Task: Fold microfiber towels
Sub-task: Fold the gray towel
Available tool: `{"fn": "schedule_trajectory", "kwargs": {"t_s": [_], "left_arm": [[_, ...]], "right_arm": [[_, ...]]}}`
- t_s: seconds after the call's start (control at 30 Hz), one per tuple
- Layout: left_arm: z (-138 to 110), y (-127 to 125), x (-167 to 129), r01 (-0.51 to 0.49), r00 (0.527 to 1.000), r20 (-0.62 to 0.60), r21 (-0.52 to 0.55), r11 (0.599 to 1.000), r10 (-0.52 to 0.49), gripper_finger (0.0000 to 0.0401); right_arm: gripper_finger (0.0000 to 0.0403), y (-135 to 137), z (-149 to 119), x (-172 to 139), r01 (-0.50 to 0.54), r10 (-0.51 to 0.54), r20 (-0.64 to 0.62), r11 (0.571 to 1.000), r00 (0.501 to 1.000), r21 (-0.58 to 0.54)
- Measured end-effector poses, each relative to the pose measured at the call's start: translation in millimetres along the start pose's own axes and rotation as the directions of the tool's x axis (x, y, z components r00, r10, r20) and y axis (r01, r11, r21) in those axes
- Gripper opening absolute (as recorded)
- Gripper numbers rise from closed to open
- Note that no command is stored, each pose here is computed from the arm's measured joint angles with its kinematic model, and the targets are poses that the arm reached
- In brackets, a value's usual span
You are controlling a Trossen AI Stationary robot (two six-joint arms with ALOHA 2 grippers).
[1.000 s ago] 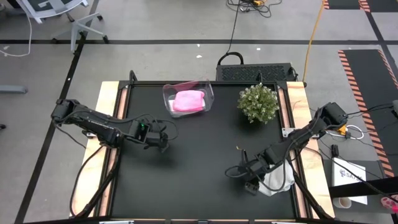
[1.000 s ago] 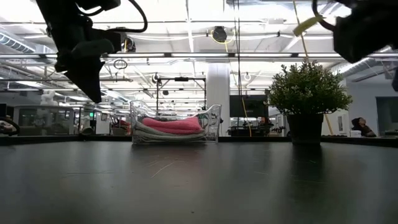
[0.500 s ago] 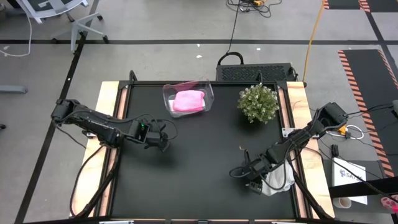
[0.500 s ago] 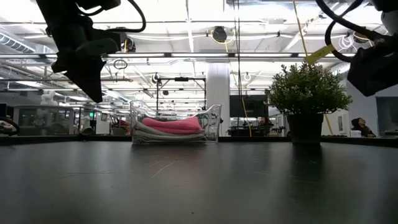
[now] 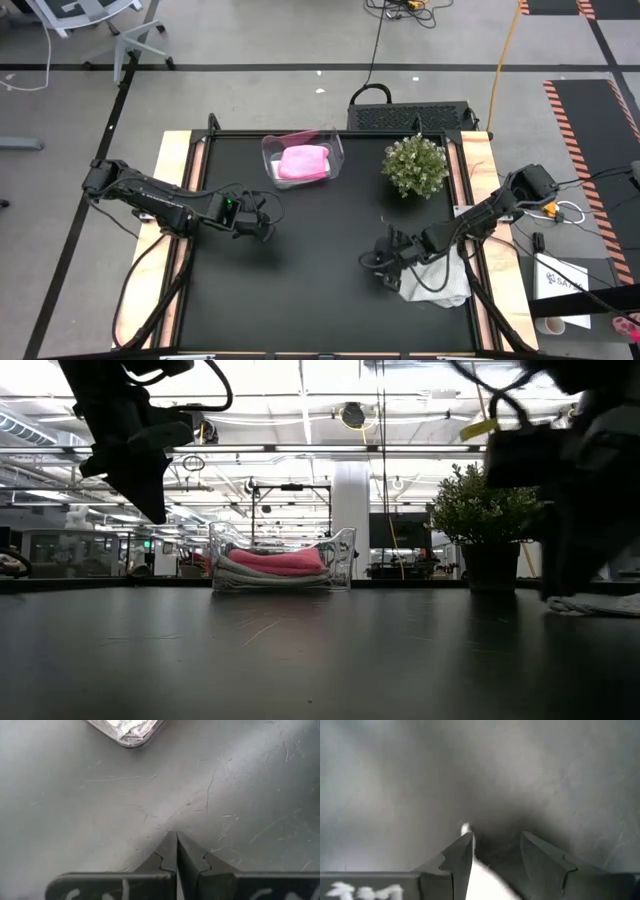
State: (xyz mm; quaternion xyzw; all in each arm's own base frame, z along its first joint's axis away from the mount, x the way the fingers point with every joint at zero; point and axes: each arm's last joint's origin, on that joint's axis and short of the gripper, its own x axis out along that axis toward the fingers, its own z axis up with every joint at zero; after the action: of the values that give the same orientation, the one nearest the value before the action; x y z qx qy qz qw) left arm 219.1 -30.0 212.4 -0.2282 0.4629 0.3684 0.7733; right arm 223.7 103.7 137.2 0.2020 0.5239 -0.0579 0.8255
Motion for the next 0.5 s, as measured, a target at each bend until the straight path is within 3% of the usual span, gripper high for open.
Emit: {"fn": "schedule_trajectory", "kwargs": {"t_s": [0.2,0.37,0.5], "left_arm": [[0.0,0.0,0.0,0.000,1.000,0.000,-0.003,1.000,0.000,0.0005],[0.0,0.0,0.0,0.001,1.000,-0.001,-0.014,1.000,-0.001,0.0005],[0.0,0.0,0.0,0.001,1.000,-0.001,-0.018,1.000,-0.001,0.0003]], "right_arm": [[0.0159,-0.3,13.6,0.3,-0.085,0.087,0.049,0.996,0.995,-0.033],[0.0159,5.9,4.6,-0.3,-0.159,0.156,-0.050,0.985,0.987,-0.073],[0.0159,8.1,-3.0,1.3,-0.143,0.132,-0.084,0.978,0.988,-0.153]]}}
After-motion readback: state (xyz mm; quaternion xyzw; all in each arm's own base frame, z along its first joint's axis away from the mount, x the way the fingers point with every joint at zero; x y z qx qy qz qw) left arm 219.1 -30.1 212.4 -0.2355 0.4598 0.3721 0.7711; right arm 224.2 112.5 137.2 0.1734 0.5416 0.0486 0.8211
